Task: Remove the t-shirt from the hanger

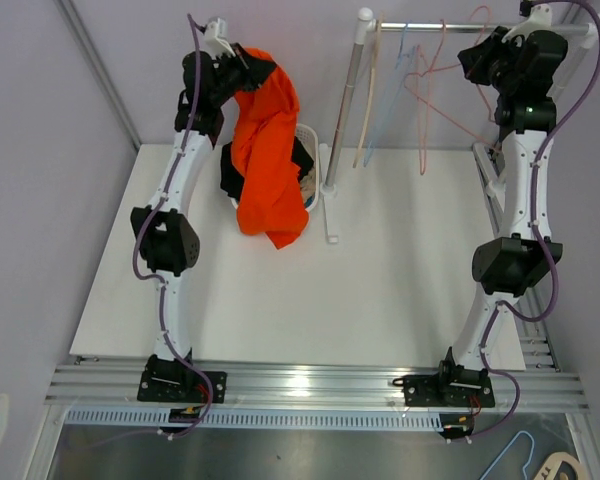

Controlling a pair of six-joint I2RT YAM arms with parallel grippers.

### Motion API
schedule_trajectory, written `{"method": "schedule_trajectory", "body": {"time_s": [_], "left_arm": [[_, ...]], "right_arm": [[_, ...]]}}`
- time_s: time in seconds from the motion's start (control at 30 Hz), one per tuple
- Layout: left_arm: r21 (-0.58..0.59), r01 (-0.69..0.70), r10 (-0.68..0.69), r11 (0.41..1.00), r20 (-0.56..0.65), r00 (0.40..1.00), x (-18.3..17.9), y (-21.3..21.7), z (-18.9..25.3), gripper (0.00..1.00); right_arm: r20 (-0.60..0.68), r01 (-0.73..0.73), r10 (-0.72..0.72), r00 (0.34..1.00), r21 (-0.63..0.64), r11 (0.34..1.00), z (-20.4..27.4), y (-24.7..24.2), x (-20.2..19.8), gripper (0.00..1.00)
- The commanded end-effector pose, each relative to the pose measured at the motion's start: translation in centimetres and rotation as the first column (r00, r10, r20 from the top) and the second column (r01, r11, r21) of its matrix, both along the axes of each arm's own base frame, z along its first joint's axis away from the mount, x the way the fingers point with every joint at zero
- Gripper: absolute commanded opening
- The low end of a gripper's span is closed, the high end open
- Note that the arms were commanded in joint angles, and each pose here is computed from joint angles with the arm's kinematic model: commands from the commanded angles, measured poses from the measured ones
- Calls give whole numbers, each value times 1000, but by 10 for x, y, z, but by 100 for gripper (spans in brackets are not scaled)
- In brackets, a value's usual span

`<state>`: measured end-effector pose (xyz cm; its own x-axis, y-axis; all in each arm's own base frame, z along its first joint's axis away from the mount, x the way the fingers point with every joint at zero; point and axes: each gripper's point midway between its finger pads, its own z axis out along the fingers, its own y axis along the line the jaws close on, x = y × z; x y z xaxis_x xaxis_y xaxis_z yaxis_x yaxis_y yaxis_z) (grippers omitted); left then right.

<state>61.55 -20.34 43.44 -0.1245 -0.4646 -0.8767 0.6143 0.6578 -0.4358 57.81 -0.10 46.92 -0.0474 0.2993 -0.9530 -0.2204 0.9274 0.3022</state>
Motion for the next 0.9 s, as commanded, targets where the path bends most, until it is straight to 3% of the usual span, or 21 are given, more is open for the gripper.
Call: {"method": "schedule_trajectory", "body": {"time_s": [0.0,0.1,0.2,0.3,0.33,0.37,0.43,0.5,0.53,0.6,0.8,0.83,0.87], "left_arm": [[9,33,-31,999,-150,988,1,-20,-43,1],[63,5,18,998,-364,931,2,-21,-115,1],[83,-14,51,996,-454,890,-16,-25,-142,1],[141,-40,115,989,-577,809,-39,-24,-193,1],[135,-59,127,989,-579,805,-47,-21,-186,1],[152,-91,168,984,-635,754,-53,-12,-223,1],[172,-99,191,980,-684,704,-52,-6,-256,1],[173,-71,178,982,-745,643,-47,-2,-267,1],[176,-54,172,983,-772,612,-46,-1,-280,1],[182,-43,174,982,-799,576,-37,1,-292,1],[232,-89,239,969,-774,587,-22,15,-299,2],[232,-103,247,967,-760,602,-16,17,-291,4],[233,-109,252,966,-764,594,-13,22,-295,7]], "right_arm": [[62,-8,10,998,-25,1000,14,8,1,0],[41,-16,17,999,-31,999,7,14,1,0],[36,-11,13,999,-38,999,4,17,-4,0],[32,-11,12,999,-38,999,6,18,-11,0],[30,-13,14,999,-39,999,7,18,-13,0],[30,-17,18,999,-42,999,10,20,-17,0],[15,-18,18,1000,-45,999,4,21,-19,0],[23,-22,23,999,-47,999,9,24,-27,7],[7,-24,24,1000,-48,999,0,25,-27,19],[16,-22,23,1000,-46,999,2,27,-30,21],[35,-30,32,999,-51,998,13,31,-45,41],[47,-30,32,998,-51,998,18,31,-48,54],[54,-28,31,998,-55,998,22,31,-51,60]]}}
